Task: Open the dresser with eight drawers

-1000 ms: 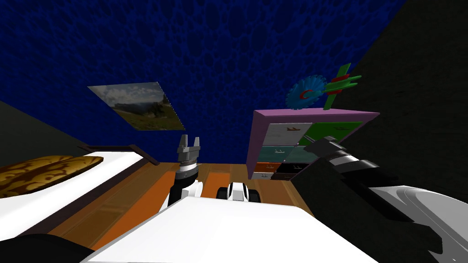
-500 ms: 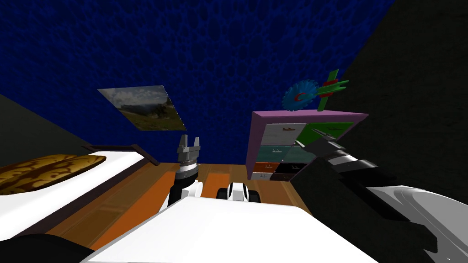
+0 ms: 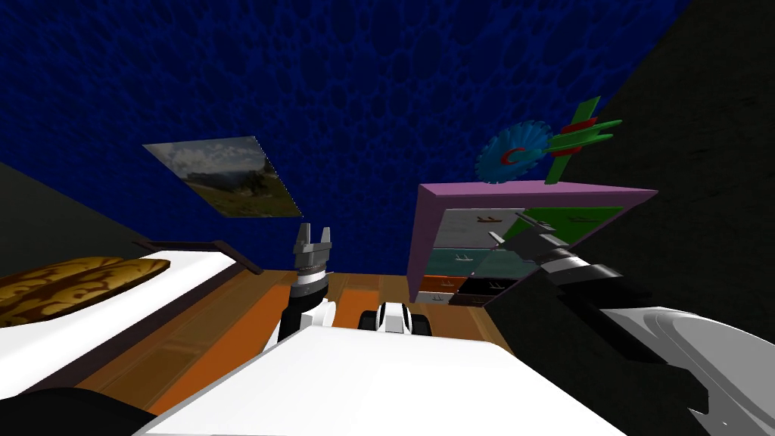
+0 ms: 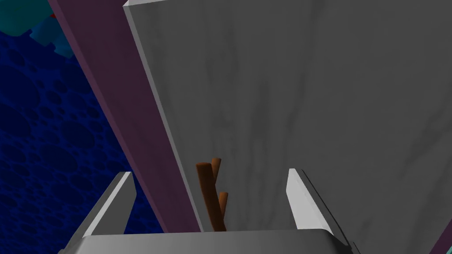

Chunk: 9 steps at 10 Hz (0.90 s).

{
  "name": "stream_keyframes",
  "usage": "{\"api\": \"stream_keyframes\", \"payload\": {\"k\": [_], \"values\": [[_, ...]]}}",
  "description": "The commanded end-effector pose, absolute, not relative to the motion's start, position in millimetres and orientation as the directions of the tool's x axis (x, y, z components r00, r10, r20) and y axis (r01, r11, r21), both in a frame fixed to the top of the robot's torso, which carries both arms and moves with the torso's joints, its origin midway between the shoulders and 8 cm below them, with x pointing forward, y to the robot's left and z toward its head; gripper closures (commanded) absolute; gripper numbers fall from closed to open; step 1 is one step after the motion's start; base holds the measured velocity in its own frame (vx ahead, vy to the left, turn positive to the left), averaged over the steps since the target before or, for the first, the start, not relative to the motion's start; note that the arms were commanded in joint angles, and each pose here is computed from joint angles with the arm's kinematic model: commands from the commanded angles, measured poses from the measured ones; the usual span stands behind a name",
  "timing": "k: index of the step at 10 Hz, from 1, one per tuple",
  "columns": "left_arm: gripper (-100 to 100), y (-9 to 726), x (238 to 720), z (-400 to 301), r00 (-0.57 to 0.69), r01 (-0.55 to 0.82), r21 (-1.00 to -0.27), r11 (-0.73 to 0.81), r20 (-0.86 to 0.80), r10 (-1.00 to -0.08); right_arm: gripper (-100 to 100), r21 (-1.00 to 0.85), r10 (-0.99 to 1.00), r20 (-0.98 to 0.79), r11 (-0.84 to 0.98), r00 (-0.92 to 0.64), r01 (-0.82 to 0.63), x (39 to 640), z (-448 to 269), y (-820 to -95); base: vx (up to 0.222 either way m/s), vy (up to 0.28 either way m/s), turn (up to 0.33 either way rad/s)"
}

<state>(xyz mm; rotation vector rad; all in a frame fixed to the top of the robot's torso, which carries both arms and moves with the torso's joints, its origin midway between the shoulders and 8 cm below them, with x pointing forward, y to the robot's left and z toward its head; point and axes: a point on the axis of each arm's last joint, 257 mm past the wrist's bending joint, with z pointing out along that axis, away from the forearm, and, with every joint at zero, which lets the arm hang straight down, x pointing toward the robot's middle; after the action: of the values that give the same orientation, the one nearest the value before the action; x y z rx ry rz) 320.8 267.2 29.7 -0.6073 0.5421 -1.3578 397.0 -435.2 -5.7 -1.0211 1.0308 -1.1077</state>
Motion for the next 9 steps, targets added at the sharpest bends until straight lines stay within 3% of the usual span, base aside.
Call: {"api": "stream_keyframes", "payload": {"k": [1, 2, 7, 8, 9], "values": [[0, 267.2, 320.8, 29.6, 0.137, 0.725, -0.681, 0.106, -0.009, -0.991, -100, -0.971, -0.983, -0.119, 0.145, 0.141, 0.192, 396.1, -0.7, -438.3, 0.053, 0.007, -0.005], [0, 267.2, 320.8, 29.7, 0.137, 0.725, -0.681, 0.106, -0.009, -0.991, 100, -0.97, -0.983, -0.121, 0.147, 0.141, 0.192, 396.0, 0.1, -438.9, 0.007, 0.001, 0.002], [0, 267.1, 320.9, 29.8, 0.136, 0.725, -0.681, 0.106, -0.009, -0.991, 100, -0.97, -0.979, -0.123, 0.153, 0.162, 0.191, 393.3, 4.0, -431.1, -0.15, -0.004, -0.049], [0, 267.2, 320.9, 29.7, 0.136, 0.725, -0.681, 0.106, -0.009, -0.991, -100, -0.971, -0.982, -0.112, 0.14, 0.15, 0.195, 394.3, 0.6, -431.8, 0.048, -0.006, 0.065], [0, 267.2, 320.8, 29.7, 0.137, 0.725, -0.681, 0.106, -0.009, -0.991, -100, -0.971, -0.983, -0.11, 0.138, 0.148, 0.196, 394.6, 0.0, -431.9, 0.143, -0.013, 0.057]]}}
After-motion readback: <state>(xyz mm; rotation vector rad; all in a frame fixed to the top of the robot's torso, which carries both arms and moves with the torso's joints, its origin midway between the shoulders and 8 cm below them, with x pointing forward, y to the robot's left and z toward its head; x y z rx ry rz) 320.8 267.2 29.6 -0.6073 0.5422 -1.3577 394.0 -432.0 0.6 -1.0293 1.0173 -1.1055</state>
